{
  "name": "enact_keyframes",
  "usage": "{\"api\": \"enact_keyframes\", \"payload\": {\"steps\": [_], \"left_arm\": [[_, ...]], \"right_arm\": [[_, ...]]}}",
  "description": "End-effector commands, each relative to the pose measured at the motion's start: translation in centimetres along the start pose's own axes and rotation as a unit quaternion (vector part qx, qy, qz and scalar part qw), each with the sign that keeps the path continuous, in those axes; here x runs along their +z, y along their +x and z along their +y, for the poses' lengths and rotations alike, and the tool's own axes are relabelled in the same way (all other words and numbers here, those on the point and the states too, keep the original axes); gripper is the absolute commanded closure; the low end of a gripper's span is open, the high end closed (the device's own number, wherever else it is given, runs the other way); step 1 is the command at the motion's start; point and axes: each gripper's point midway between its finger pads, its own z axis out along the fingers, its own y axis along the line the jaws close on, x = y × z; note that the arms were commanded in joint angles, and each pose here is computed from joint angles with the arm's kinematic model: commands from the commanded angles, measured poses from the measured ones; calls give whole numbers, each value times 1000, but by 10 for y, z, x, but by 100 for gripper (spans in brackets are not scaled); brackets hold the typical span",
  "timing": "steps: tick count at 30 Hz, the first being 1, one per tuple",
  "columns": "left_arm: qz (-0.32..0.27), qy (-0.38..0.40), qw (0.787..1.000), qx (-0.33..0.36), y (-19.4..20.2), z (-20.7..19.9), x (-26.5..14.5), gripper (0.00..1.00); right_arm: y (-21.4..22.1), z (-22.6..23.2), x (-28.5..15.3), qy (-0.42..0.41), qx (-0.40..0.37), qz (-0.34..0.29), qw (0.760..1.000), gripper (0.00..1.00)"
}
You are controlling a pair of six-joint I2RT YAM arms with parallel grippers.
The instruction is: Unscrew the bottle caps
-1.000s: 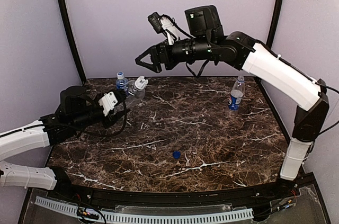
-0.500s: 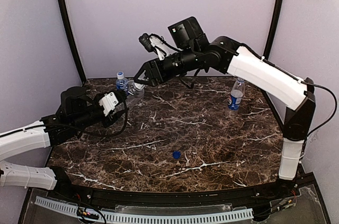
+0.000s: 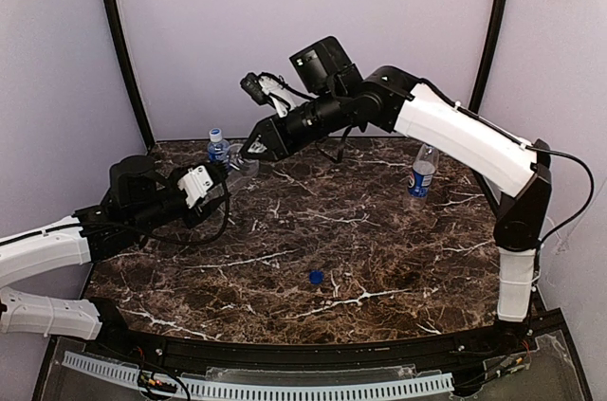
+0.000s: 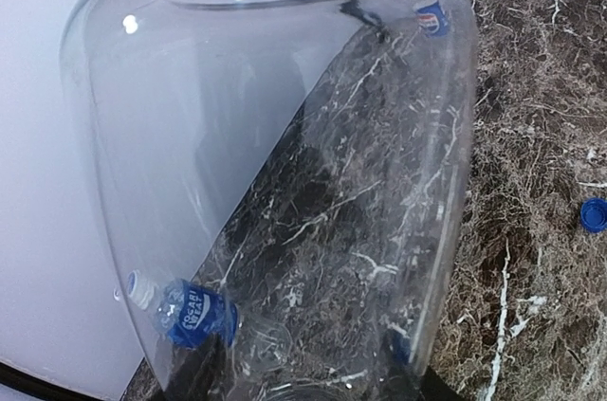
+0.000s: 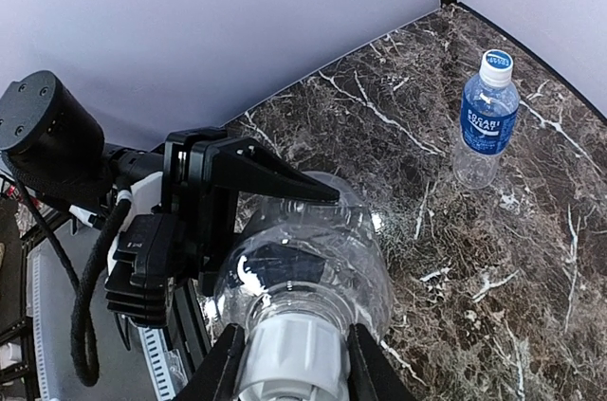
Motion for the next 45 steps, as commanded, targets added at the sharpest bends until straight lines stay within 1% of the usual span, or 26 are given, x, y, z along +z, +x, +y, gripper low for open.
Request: {"api": "enact_keyframes", "payload": {"steps": [1,4,6,7,8,9,10,11,12,13,16,18,20,21,22,23,25,29,32,34,35,36,39,40,42,45], "left_arm": [[-14,-3,1000,-2,-5,1,-2,73],[-22,26,999,-4,-6,-9,-3,73],[-31,71,997,-9,-9,-25,-5,72],[-38,112,993,-13,-11,-39,-9,72],[-42,134,990,-19,-13,-46,-12,73],[-51,185,981,-29,-17,-63,-19,73],[-55,212,975,-35,-18,-72,-24,73],[-62,258,963,-48,-22,-86,-33,72],[-65,281,956,-56,-23,-93,-37,72],[-70,321,942,-68,-25,-105,-46,71],[-76,376,918,-102,-31,-120,-60,72],[-78,389,911,-113,-33,-123,-64,72],[-80,391,910,-116,-34,-123,-64,72],[-80,391,910,-116,-35,-122,-64,72],[-80,392,909,-116,-35,-122,-64,72],[-80,392,909,-116,-36,-122,-65,72],[-81,393,909,-115,-36,-122,-65,73],[-82,391,910,-111,-36,-122,-65,73],[-83,380,915,-106,-34,-120,-62,73],[-81,371,919,-104,-33,-118,-60,73],[-81,368,921,-103,-32,-117,-60,73],[-76,363,923,-102,-30,-117,-59,73],[-73,357,926,-98,-27,-116,-58,73],[-72,356,927,-95,-27,-116,-57,73],[-70,353,928,-93,-25,-116,-57,73],[-64,344,932,-91,-21,-115,-55,74]], "right_arm": [[-6,5,-9,3,-17,-8,1000,100],[-4,8,-12,-2,-59,-7,998,100],[4,17,-13,-22,-116,2,993,100],[10,23,-13,-33,-151,7,988,100],[18,32,-14,-54,-188,13,981,100],[27,42,-14,-74,-231,19,970,100],[37,50,-15,-89,-269,24,959,100],[47,58,-16,-104,-309,31,945,100],[54,65,-18,-112,-351,34,929,100],[63,68,-18,-118,-403,40,907,100],[82,77,-19,-129,-516,55,845,100],[97,77,-17,-131,-591,67,793,100],[107,74,-15,-124,-658,75,739,100],[108,71,-14,-118,-682,80,718,100],[108,68,-13,-110,-702,80,699,100],[107,66,-13,-103,-716,79,686,100],[104,63,-12,-86,-734,82,669,100],[102,59,-9,-62,-751,91,651,99],[92,60,-11,-35,-755,68,651,76],[84,62,-13,-17,-752,44,657,57],[81,64,-14,-11,-750,32,661,51],[78,66,-16,-7,-745,22,666,44],[68,69,-20,9,-732,-6,681,30],[64,71,-22,14,-727,-16,687,17],[56,78,-27,19,-711,-39,702,2],[45,89,-39,13,-675,-76,734,1]]}}
